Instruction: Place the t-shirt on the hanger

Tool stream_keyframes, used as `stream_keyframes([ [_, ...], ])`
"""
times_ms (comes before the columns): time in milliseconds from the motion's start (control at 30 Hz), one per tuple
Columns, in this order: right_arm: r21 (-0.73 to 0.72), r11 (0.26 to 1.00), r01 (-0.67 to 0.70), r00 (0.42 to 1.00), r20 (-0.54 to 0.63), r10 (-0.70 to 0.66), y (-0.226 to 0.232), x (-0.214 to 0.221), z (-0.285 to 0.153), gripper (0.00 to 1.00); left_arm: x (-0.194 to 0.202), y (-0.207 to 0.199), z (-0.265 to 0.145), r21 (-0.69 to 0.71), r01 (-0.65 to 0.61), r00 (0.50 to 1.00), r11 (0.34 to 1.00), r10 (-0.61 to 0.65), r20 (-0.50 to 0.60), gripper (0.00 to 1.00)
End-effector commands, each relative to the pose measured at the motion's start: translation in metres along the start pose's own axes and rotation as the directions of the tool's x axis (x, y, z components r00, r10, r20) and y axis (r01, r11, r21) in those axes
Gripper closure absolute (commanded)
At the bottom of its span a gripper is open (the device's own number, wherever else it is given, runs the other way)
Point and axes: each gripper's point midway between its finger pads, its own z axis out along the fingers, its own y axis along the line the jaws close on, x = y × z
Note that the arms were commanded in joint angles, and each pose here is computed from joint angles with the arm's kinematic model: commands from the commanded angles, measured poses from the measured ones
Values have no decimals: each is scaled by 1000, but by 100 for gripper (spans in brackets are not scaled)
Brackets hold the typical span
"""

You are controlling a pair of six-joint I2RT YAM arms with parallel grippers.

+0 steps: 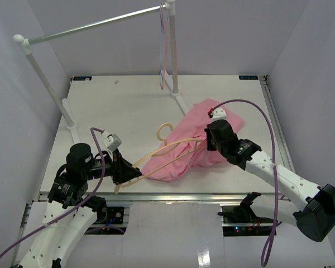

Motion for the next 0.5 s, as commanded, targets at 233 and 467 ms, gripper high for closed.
stream_keyframes([
  [233,-132,991,29,994,109,-15,20,-48,-27,92,-28,-17,4,95,-63,998,993,60,34,100],
  [467,-258,966,29,988,151,11,38,-71,-55,92,-50,-13,11,81,-95,993,992,88,81,100],
])
